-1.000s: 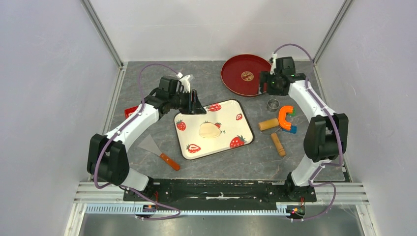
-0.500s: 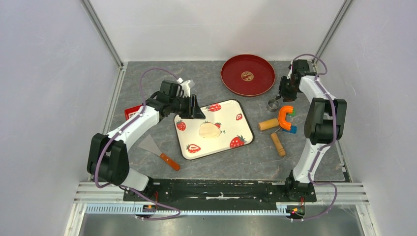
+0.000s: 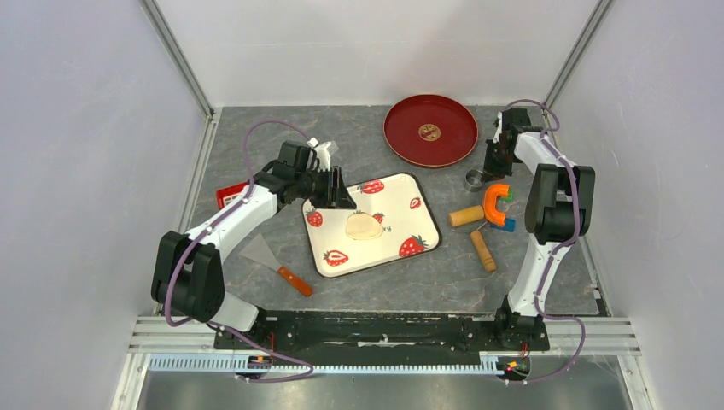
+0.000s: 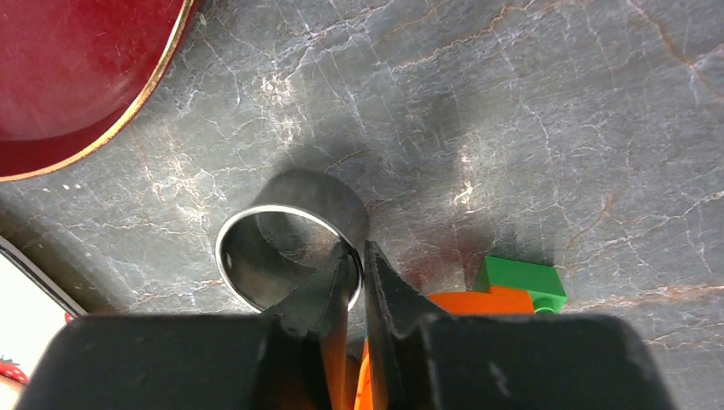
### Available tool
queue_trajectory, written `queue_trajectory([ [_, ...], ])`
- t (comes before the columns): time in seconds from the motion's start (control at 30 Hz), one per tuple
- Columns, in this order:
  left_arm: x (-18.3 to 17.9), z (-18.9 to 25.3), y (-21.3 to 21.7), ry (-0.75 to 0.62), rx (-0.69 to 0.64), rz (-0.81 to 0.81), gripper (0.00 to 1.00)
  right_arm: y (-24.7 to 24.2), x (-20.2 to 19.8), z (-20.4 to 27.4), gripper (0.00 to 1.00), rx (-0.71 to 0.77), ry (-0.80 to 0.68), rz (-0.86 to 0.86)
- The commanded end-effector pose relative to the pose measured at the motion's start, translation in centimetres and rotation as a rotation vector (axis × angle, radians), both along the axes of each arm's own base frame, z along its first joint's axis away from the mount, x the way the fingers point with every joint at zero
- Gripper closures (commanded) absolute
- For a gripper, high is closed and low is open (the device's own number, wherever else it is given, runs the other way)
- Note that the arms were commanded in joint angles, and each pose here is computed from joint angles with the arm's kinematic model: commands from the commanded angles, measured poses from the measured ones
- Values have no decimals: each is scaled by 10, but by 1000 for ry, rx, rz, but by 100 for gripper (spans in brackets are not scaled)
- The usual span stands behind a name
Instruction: Roll out the dumpling wrappers from the dough
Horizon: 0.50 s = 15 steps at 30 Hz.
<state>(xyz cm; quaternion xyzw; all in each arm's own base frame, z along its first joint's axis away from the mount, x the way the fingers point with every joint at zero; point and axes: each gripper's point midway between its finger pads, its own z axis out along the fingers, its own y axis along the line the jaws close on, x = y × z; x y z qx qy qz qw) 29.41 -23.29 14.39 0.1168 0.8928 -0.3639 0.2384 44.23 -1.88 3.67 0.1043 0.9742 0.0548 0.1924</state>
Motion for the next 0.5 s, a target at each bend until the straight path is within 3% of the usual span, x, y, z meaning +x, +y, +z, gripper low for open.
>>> queue_trajectory([
  [0.0,3,10,1,-18,-12,43,51,-2,3,6,92,-12,-18,17],
  [0.1,10,0,12,20,32,135,51,-4,5,11,100,-22,-32,20],
  [0.47,15,-43,92,227,81,458,50,10,11,50,100,47,-123,31],
])
